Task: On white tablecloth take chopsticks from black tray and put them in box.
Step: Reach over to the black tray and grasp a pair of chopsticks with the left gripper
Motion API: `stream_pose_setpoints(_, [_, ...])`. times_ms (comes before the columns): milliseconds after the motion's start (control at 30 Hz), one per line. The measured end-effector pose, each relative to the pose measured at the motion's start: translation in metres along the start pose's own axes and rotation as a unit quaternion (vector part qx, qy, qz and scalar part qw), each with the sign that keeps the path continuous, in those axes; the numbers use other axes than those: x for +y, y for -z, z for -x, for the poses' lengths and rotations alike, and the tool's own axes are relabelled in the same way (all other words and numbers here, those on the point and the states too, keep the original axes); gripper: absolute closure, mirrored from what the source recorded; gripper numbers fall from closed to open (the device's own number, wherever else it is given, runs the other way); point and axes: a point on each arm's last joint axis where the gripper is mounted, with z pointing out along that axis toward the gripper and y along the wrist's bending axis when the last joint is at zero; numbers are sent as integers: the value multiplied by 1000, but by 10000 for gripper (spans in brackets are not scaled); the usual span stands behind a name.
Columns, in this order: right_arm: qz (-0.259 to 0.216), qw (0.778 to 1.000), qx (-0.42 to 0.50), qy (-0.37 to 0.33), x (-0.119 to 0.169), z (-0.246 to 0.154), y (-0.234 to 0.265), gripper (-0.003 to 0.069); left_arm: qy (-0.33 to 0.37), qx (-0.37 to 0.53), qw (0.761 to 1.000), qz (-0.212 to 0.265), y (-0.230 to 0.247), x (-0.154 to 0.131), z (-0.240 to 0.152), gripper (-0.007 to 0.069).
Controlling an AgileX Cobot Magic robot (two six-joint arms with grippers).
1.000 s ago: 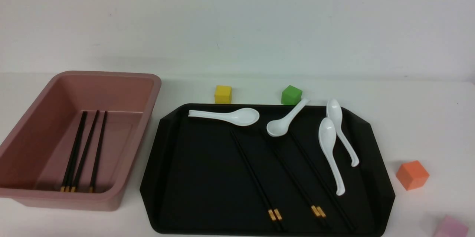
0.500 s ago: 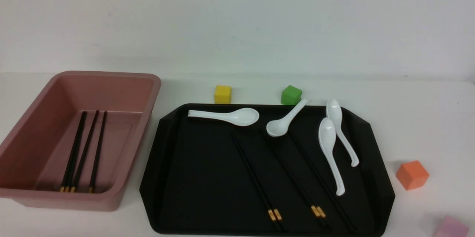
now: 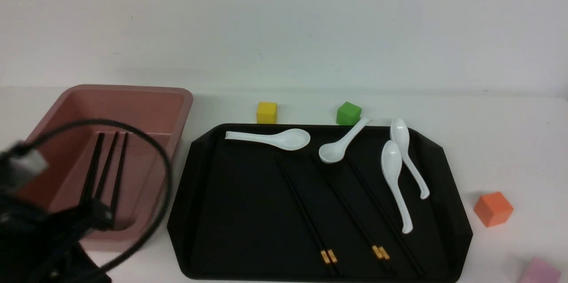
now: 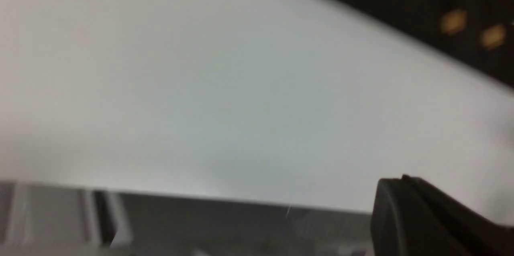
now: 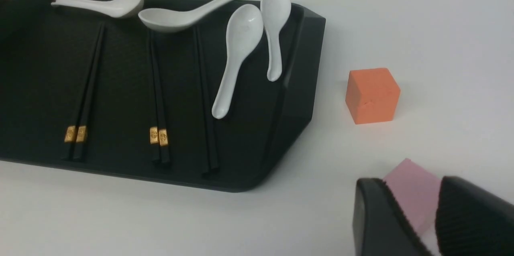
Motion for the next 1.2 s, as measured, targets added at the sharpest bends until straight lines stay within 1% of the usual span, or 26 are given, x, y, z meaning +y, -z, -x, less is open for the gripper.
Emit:
stream_pose_setpoints(67, [0, 1000, 0, 0, 0, 0, 0, 417, -3, 30, 1000, 8, -17, -13, 6, 638])
stream_pose_setpoints(167, [0, 1000, 0, 0, 0, 0, 0, 417, -10, 40, 999, 6, -35, -38, 5, 638])
stream_pose_setpoints(267, [0, 1000, 0, 0, 0, 0, 0, 417, -17, 31, 999, 6, -53, -68, 1, 638])
stream_pose_setpoints(300, [0, 1000, 0, 0, 0, 0, 0, 417, -20, 26, 999, 8, -62, -83, -1, 638])
stream_pose_setpoints(333, [0, 1000, 0, 0, 0, 0, 0, 417, -24, 22, 999, 13, -66, -89, -1, 638])
stream_pose_setpoints(367, [0, 1000, 0, 0, 0, 0, 0, 417, -26, 19, 999, 19, -73, -101, -3, 638])
stream_pose_setpoints(467, [0, 1000, 0, 0, 0, 0, 0, 417, -29, 11, 999, 39, -87, -123, -3, 637])
stream_pose_setpoints(533, [0, 1000, 0, 0, 0, 0, 0, 417, -28, 1, 998, 52, -99, -140, 0, 620])
stream_pose_setpoints(567, [0, 1000, 0, 0, 0, 0, 0, 417, -29, 0, 998, 54, -99, -140, 0, 617])
stream_pose_setpoints(667, [0, 1000, 0, 0, 0, 0, 0, 417, -25, -18, 997, 72, -121, -167, 12, 531])
stream_pose_setpoints(800, [0, 1000, 0, 0, 0, 0, 0, 417, -14, -31, 996, 86, -148, -190, 31, 398])
stream_pose_setpoints(900, [0, 1000, 0, 0, 0, 0, 0, 417, -3, -30, 995, 96, -167, -203, 43, 328])
stream_pose_setpoints(967, [0, 1000, 0, 0, 0, 0, 0, 417, 5, -28, 994, 103, -180, -208, 48, 302])
stream_pose_setpoints(1033, [0, 1000, 0, 0, 0, 0, 0, 417, 11, -25, 994, 108, -191, -213, 53, 292])
stream_pose_setpoints(1200, [0, 1000, 0, 0, 0, 0, 0, 417, 38, -20, 991, 124, -215, -216, 59, 291])
